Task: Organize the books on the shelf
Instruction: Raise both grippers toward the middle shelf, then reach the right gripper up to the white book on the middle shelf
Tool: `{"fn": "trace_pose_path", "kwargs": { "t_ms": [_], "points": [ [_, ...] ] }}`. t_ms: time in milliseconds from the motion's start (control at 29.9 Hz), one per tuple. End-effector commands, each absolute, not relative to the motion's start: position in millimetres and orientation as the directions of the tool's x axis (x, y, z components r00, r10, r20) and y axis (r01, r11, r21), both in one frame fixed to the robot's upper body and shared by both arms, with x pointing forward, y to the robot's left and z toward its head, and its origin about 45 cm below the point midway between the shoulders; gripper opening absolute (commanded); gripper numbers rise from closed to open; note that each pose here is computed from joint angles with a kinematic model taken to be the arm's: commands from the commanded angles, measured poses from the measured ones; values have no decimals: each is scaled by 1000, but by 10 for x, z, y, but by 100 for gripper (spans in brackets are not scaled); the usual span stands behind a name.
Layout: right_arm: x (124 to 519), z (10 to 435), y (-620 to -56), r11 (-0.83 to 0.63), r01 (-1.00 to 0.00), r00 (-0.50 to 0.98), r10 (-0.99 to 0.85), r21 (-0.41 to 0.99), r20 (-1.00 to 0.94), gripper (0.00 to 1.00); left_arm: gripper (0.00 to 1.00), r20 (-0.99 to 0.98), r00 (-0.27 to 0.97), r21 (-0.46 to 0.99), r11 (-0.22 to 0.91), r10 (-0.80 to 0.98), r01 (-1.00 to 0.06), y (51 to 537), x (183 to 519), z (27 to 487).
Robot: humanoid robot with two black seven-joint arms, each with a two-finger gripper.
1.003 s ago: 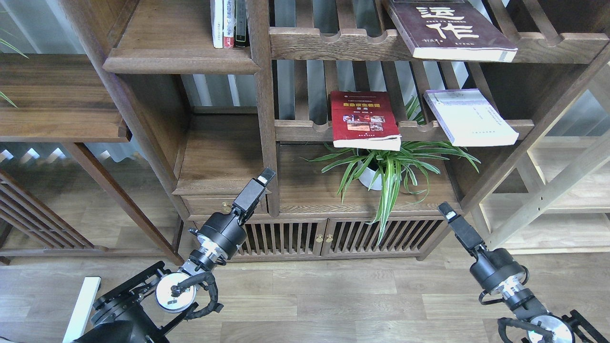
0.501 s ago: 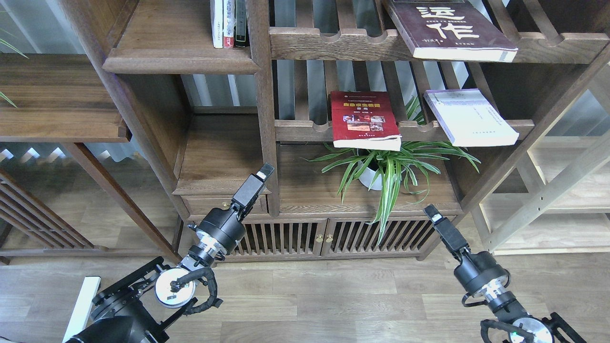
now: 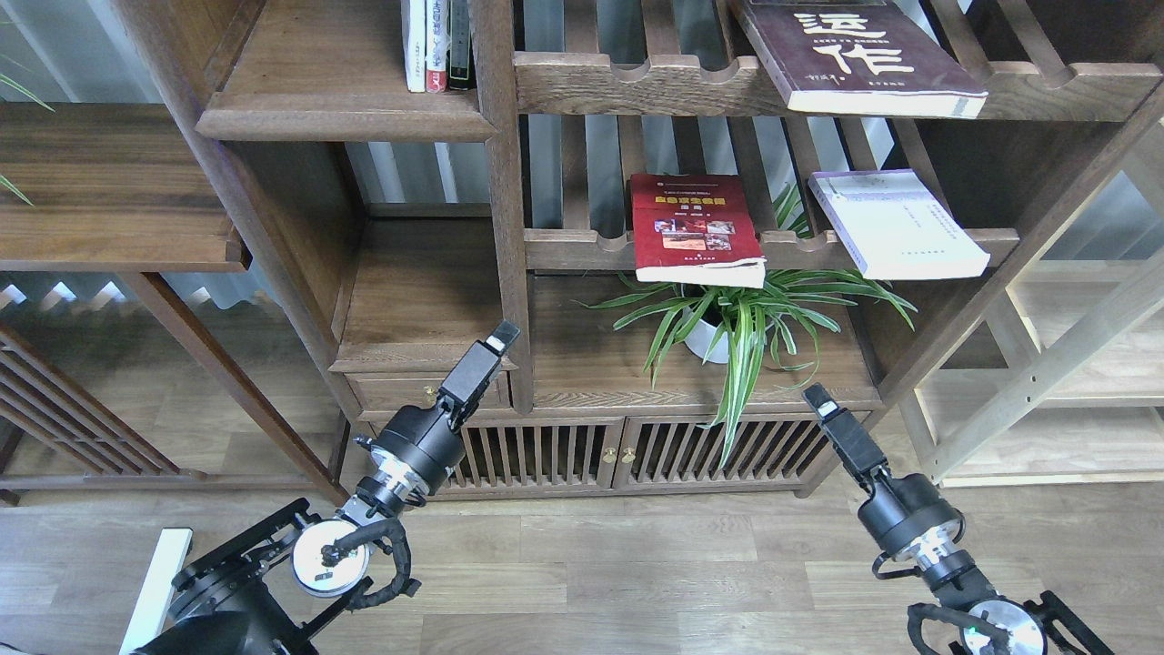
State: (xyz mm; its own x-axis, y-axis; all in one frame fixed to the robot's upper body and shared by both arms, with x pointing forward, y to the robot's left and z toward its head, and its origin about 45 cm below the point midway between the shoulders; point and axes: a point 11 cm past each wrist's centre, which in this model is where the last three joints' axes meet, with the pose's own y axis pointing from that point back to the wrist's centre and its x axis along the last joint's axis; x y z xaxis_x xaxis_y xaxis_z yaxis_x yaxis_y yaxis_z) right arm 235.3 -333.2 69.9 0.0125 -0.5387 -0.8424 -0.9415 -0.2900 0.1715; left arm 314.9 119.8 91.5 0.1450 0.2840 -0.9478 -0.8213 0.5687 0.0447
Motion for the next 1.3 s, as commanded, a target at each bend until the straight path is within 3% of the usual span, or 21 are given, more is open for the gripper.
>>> {"fn": "trace_pose_path", "kwargs": {
  "t_ms": [0,568,869,1270],
  "points": [
    [2378,715,-3341,-283,-945,13,-530,163,-848,100,99,-949,143,45,571,281,-820,1178,3134,907],
    [2618,799,-3305,-283,-951,40,-511,124,-858,100,99,-954,92,82,543,285,-836,1324,2988,765],
    [2769,819,-3057,-255,-965,48,-408,63,-912,100,99,-950,87,92,536,300,-839,1408,2981,743],
    [3225,1000,-3411,-139,-990,40,-377,14,-925,100,99,-942,71,108,495,329,-862,1713,2957,722]
  ]
}}
